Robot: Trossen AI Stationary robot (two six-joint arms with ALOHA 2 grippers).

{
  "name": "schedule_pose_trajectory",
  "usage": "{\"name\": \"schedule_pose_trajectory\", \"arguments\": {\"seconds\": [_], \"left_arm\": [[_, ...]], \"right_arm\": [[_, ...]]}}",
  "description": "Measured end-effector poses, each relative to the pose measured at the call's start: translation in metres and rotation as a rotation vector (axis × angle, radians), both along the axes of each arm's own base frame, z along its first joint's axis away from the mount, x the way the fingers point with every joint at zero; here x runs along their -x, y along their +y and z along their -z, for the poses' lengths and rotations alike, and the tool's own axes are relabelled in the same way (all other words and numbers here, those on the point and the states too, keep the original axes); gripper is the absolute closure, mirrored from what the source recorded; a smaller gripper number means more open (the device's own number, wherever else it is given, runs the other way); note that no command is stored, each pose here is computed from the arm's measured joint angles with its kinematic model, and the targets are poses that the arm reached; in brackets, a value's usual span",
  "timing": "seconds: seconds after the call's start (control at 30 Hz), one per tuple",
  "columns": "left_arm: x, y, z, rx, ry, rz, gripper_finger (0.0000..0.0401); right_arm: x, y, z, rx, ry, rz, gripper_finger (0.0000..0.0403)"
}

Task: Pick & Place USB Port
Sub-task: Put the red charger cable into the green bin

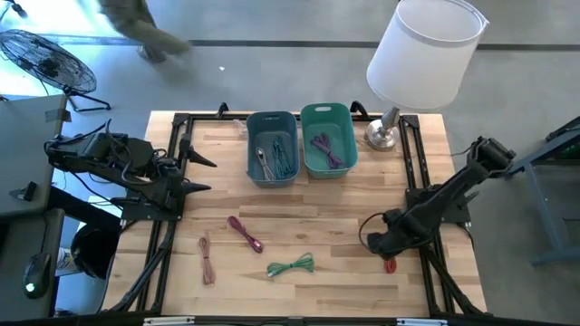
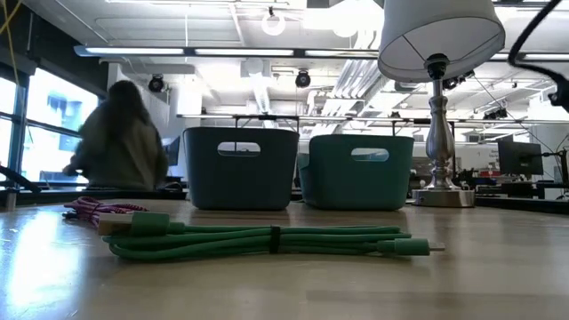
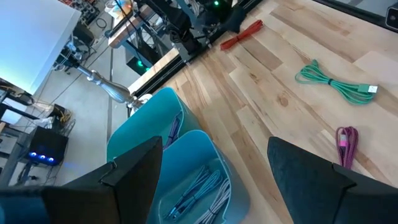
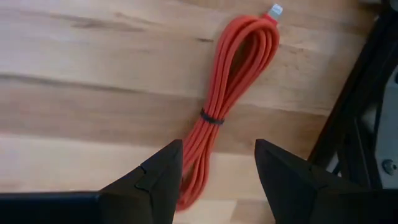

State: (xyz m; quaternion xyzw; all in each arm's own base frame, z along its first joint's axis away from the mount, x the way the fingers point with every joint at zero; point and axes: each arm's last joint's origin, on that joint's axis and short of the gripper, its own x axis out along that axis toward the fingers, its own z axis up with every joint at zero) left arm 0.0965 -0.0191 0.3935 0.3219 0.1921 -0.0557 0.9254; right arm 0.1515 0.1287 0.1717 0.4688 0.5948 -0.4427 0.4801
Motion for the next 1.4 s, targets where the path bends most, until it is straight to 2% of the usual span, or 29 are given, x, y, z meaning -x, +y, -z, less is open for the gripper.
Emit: {"name": "schedule_pose_trajectory", "arguments": {"seconds": [0.47, 0.73, 0.8, 0.93, 1.03, 1.13, 1.17, 1.4], "left_arm": [[-0.003, -0.001, 0.012, -0.015, 0.057, -0.001, 0.0117], [-0.007, -0.002, 0.022, -0.023, 0.084, -0.001, 0.0117], [-0.007, -0.002, 0.022, -0.021, 0.082, -0.001, 0.0117], [-0.007, -0.002, 0.022, -0.013, 0.076, -0.005, 0.0117], [-0.007, -0.002, 0.021, -0.010, 0.074, -0.004, 0.0117], [-0.007, -0.002, 0.021, 0.008, 0.075, -0.002, 0.0117], [-0.007, -0.002, 0.021, 0.014, 0.075, 0.000, 0.0117], [-0.007, -0.003, 0.021, 0.026, 0.067, 0.001, 0.0117]], "right_arm": [[-0.014, 0.008, 0.031, -0.003, 0.124, 0.038, 0.0210], [-0.020, 0.014, 0.049, 0.006, 0.169, -0.007, 0.0210], [-0.021, 0.014, 0.051, 0.000, 0.169, -0.053, 0.0212], [-0.021, 0.014, 0.052, 0.028, 0.139, -0.119, 0.0246], [-0.021, 0.013, 0.052, 0.056, 0.116, -0.157, 0.0298], [-0.022, 0.012, 0.052, 0.070, 0.102, -0.206, 0.0366], [-0.022, 0.012, 0.052, 0.073, 0.100, -0.226, 0.0376], [-0.022, 0.011, 0.052, 0.119, 0.064, -0.282, 0.0376]]}}
